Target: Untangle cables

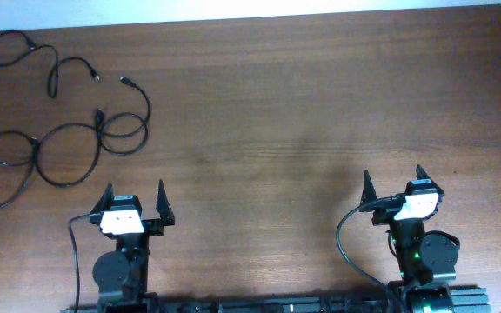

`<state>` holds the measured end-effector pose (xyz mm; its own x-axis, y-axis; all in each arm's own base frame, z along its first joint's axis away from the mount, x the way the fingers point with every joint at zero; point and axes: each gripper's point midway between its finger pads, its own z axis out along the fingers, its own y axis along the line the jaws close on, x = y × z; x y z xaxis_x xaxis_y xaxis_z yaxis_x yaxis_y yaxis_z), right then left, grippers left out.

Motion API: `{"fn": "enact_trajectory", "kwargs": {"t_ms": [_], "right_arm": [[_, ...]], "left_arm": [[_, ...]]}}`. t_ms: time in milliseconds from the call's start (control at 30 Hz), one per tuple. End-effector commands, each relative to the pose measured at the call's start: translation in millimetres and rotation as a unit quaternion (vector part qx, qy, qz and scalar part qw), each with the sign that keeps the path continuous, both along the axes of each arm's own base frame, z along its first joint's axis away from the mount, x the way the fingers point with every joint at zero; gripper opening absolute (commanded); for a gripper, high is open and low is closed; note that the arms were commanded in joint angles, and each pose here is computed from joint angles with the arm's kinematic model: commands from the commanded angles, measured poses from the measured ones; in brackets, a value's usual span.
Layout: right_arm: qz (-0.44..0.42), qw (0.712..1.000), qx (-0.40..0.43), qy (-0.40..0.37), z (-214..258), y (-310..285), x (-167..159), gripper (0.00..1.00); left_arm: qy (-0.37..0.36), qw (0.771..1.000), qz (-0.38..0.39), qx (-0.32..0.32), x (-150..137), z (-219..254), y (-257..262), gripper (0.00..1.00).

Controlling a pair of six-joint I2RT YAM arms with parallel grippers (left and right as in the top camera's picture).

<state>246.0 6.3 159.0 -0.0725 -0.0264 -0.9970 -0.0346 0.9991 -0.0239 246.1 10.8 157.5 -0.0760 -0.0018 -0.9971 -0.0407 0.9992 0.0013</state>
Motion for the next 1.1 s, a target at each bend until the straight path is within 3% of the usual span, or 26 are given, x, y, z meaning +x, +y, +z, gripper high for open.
{"fn": "enact_trajectory", "kwargs": {"t_ms": [0,1067], "right_arm": [[-0.007,1.000,0.004,0.002,-2.9,-2.4,0.0,0.99],[-0.017,1.000,0.001,0.003,-3.3,-6.1,0.0,0.99]], "left_arm": [[0.002,1.000,0.005,-0.006,-0.5,-1.4,1.2,0.99],[0.002,1.000,0.005,-0.006,-0.5,-1.4,1.2,0.99]]}}
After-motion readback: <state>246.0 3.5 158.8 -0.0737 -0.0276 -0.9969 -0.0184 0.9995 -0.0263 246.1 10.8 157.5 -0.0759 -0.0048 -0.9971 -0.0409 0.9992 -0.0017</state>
